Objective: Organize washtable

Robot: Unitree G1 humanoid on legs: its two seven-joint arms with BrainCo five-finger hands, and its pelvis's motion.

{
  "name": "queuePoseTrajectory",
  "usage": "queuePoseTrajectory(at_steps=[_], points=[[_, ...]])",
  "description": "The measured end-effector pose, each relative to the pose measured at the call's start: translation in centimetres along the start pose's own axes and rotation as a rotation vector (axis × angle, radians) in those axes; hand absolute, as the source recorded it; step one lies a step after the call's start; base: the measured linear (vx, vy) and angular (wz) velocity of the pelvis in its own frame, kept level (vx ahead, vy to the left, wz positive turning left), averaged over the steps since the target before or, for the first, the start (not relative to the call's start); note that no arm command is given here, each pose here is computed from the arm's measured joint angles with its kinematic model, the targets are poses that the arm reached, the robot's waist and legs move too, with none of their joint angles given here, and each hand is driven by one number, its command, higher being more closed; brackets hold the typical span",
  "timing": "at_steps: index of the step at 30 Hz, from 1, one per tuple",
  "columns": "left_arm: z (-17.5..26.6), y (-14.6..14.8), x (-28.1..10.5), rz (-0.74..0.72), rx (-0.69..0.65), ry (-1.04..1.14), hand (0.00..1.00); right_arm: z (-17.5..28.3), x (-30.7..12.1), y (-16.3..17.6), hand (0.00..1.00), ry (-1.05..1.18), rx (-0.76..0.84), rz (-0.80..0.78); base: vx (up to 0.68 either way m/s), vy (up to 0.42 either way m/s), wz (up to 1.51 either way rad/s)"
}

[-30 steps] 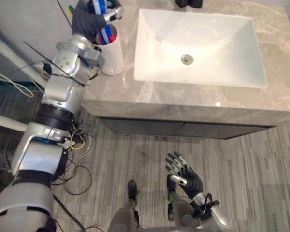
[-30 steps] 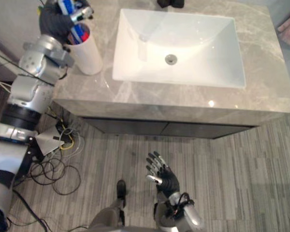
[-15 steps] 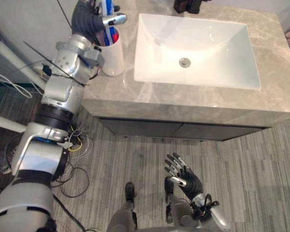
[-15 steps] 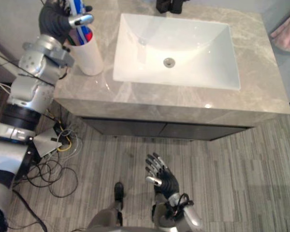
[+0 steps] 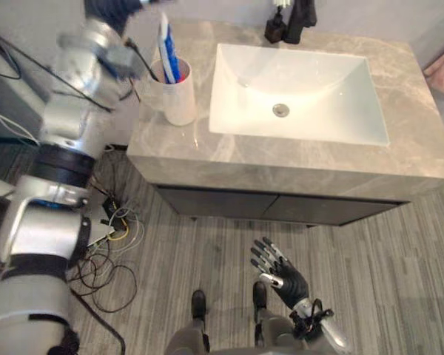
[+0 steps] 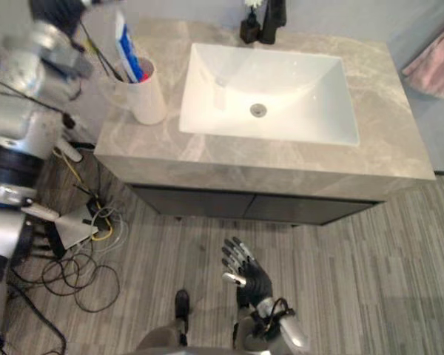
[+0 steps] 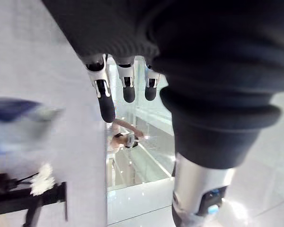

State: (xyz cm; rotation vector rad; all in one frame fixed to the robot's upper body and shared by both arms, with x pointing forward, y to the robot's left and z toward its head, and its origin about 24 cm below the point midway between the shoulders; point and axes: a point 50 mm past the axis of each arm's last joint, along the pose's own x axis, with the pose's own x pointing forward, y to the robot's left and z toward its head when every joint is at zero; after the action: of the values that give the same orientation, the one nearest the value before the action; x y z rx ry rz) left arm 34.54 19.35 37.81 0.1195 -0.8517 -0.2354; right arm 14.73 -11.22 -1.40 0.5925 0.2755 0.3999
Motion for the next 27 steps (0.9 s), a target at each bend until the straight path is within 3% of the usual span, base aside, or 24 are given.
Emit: queuePoseTrajectory(at_steps=[5, 12, 20, 21, 27], points=[[5.9, 2.0, 1.4, 0.023, 0.061, -0.196, 0.0, 0.0, 0.2, 0.2, 0.0, -0.001, 0.0, 0.011, 0.0, 0.0, 0.01], [9.0, 4.3, 0.1, 0.067, 0.108, -0.307, 0.0, -0.5, 0.1, -0.4, 0.0, 0.025, -0.001, -0.002, -0.02, 0.0, 0.06], [6.6, 3.7, -5.6, 0.007, 0.113, -0.278, 0.0, -1.0, -0.3, -0.9, 0.0, 0.05, 0.005, -0.024, 0.01, -0.001, 0.08], [5.7, 3.1, -7.1, -0.031, 0.118, -0.241, 1.0, -1.3, -0.4, -1.1, 0.0, 0.06, 0.01, -0.037, -0.01, -0.01, 0.11], [0.7, -0.8, -14.6, -0.169, 0.003, -0.009, 1.0, -1.4, -0.8, -1.5, 0.0, 0.052, 0.016, -0.073, -0.01, -0.005, 0.04]])
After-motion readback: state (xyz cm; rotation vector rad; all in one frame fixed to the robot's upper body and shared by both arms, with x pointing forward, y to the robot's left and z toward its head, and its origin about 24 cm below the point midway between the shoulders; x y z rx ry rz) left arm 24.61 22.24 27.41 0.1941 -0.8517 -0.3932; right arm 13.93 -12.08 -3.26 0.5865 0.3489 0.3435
